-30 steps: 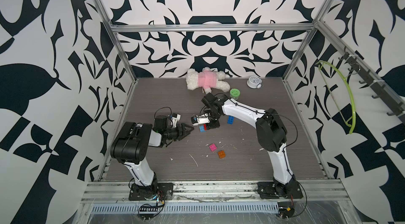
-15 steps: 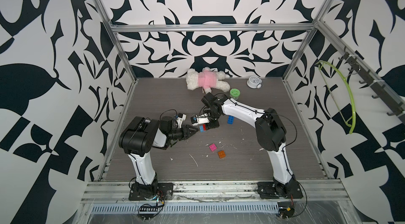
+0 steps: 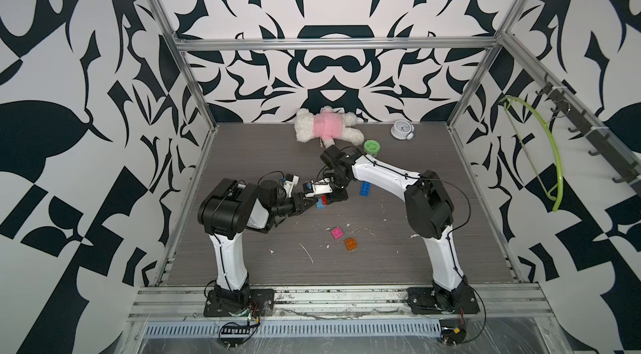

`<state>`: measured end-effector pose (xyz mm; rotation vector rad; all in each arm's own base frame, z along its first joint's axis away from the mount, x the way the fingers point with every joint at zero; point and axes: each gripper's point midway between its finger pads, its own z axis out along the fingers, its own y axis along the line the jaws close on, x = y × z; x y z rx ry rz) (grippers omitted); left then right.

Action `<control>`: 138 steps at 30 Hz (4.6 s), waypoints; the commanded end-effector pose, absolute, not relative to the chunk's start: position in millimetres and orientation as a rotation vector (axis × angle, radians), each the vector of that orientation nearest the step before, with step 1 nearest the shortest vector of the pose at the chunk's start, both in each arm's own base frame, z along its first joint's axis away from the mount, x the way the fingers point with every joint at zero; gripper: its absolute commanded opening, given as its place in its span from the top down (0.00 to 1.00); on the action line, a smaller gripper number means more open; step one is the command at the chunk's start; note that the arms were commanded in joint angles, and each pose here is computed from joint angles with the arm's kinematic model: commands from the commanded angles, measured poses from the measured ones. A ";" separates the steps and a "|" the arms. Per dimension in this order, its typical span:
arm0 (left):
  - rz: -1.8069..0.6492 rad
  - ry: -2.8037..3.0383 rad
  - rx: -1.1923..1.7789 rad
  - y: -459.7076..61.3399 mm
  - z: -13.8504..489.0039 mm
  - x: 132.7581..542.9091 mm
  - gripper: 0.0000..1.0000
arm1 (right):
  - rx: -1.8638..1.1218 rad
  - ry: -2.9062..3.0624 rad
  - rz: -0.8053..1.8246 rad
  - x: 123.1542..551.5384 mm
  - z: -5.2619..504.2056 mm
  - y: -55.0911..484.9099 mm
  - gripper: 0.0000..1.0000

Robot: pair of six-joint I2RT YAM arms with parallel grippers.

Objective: Assemble the letter y with lego
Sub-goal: Assemble the lego brick with the lego brick.

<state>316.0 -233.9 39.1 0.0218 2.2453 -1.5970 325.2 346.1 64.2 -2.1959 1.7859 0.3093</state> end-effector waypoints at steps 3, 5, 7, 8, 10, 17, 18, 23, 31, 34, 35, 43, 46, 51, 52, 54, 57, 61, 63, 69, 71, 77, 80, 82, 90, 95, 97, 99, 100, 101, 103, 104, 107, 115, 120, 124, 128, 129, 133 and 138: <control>-1.546 2.368 -0.084 -230.2 0.9 309.5 0.62 | -2.135 1.774 0.316 328.8 88.1 349.0 0.71; -1.556 2.368 -0.081 -231.6 0.6 309.5 0.63 | -2.130 1.779 0.320 329.3 87.0 349.6 0.70; -1.575 2.360 -0.074 -233.9 2.0 309.3 0.63 | -2.131 1.785 0.325 328.4 85.2 349.6 0.70; -1.579 2.354 -0.069 -234.9 3.0 310.0 0.63 | -2.131 1.785 0.327 328.4 85.0 349.4 0.70; -1.582 2.353 -0.065 -236.3 2.8 310.5 0.63 | -2.129 1.784 0.332 328.2 85.1 350.0 0.70; -1.604 2.359 -0.075 -240.1 4.9 307.8 0.61 | -2.116 1.801 0.329 326.6 85.9 348.1 0.70; -1.598 2.361 -0.081 -239.4 6.6 307.6 0.60 | -2.111 1.808 0.329 326.2 85.7 347.1 0.71; -1.573 2.388 -0.095 -237.0 9.8 305.1 0.59 | -2.091 1.838 0.340 323.5 85.5 346.0 0.71; -1.573 2.416 -0.097 -239.4 2.1 298.3 0.60 | -2.073 1.889 0.330 325.9 79.4 344.8 0.71; -1.570 2.419 -0.089 -241.4 1.4 296.9 0.61 | -2.069 1.910 0.324 326.8 77.6 343.9 0.71; -1.566 2.425 -0.094 -241.1 0.3 296.2 0.62 | -2.066 1.918 0.325 326.8 77.2 343.4 0.71; -1.551 2.453 -0.098 -239.8 -5.5 291.9 0.66 | -2.072 1.958 0.327 322.2 70.7 342.1 0.72; -1.542 2.460 -0.093 -238.8 -7.4 290.8 0.67 | -2.082 1.955 0.327 320.1 69.6 341.6 0.72; -1.520 2.476 -0.091 -237.4 -10.5 289.3 0.67 | -2.098 1.957 0.311 318.6 66.0 342.2 0.72; -1.520 2.475 -0.090 -237.4 -10.3 289.5 0.67 | -2.101 1.959 0.306 318.8 65.0 341.7 0.72; -1.520 2.473 -0.089 -237.5 -9.3 289.6 0.67 | -2.110 1.966 0.301 317.1 62.9 340.9 0.73; -1.516 2.478 -0.093 -237.0 -10.7 289.2 0.67 | -2.122 1.976 0.286 315.4 60.5 338.6 0.74; -1.514 2.480 -0.095 -236.8 -10.9 289.2 0.67 | -2.138 1.987 0.260 314.7 56.2 336.0 0.75; -1.514 2.479 -0.096 -236.9 -10.8 289.5 0.67 | -2.136 2.000 0.253 314.6 54.9 336.0 0.76; -1.512 2.482 -0.099 -236.6 -11.3 289.1 0.67 | -2.130 2.053 0.251 310.9 50.9 334.8 0.81; -1.513 2.484 -0.100 -237.1 -11.4 288.9 0.67 | -2.116 2.063 0.252 311.0 50.6 335.7 0.82; -1.517 2.487 -0.097 -238.8 -11.6 287.6 0.67 | -2.108 2.102 0.208 310.7 45.2 334.1 0.84; -1.516 2.488 -0.097 -239.0 -11.9 287.5 0.68 | -2.108 2.120 0.184 310.8 42.2 331.9 0.85; -1.516 2.489 -0.096 -239.2 -12.1 287.3 0.68 | -2.105 2.132 0.177 310.4 40.3 331.5 0.86; -1.517 2.488 -0.093 -239.7 -11.4 287.1 0.68 | -2.085 2.132 0.154 316.0 36.6 333.0 0.87; -1.516 2.491 -0.089 -240.0 -12.4 286.4 0.68 | -2.114 2.098 0.163 316.6 38.8 335.5 0.87; -1.514 2.486 -0.088 -240.1 -11.4 287.3 0.68 | -2.138 2.090 0.170 313.5 37.1 333.9 0.87; -1.514 2.488 -0.089 -240.0 -11.8 286.9 0.68 | -2.151 2.097 0.164 312.3 34.9 331.6 0.87; -1.514 2.488 -0.087 -240.1 -11.8 286.9 0.68 | -2.154 2.102 0.162 312.3 33.5 331.1 0.87; -1.515 2.490 -0.088 -240.4 -12.4 286.4 0.68 | -2.158 2.109 0.166 311.1 31.7 330.6 0.87; -1.515 2.490 -0.086 -240.7 -12.0 286.2 0.68 | -2.167 2.119 0.165 309.0 28.2 329.0 0.88; -1.517 2.489 -0.083 -241.2 -11.8 285.9 0.68 | -2.172 2.122 0.159 308.7 26.7 327.7 0.88; -1.519 2.491 -0.070 -242.9 -12.0 284.5 0.67 | -2.188 2.127 0.150 306.8 22.8 325.6 0.88; -1.491 2.524 -0.054 -242.4 -18.5 280.4 0.74 | -2.207 2.131 0.135 306.3 18.5 323.2 0.88; -1.418 2.566 -0.017 -237.4 -22.9 276.3 0.77 | -2.200 2.122 0.140 307.9 21.9 325.7 0.88; -1.396 2.577 0.007 -237.9 -23.1 274.8 0.81 | -2.199 2.121 0.139 308.9 22.1 326.5 0.88; -1.371 2.599 0.022 -238.4 -26.6 273.2 0.82 | -2.201 2.121 0.137 309.0 21.8 326.4 0.88; -1.356 2.606 0.023 -237.8 -27.7 273.0 0.82 | -2.200 2.119 0.138 309.3 21.9 326.8 0.87; -1.320 2.624 0.029 -235.9 -30.5 272.9 0.83 | -2.185 2.096 0.146 311.5 27.6 330.7 0.85; -1.306 2.636 0.024 -234.8 -32.5 273.2 0.83 | -2.176 2.074 0.151 313.8 32.6 334.0 0.82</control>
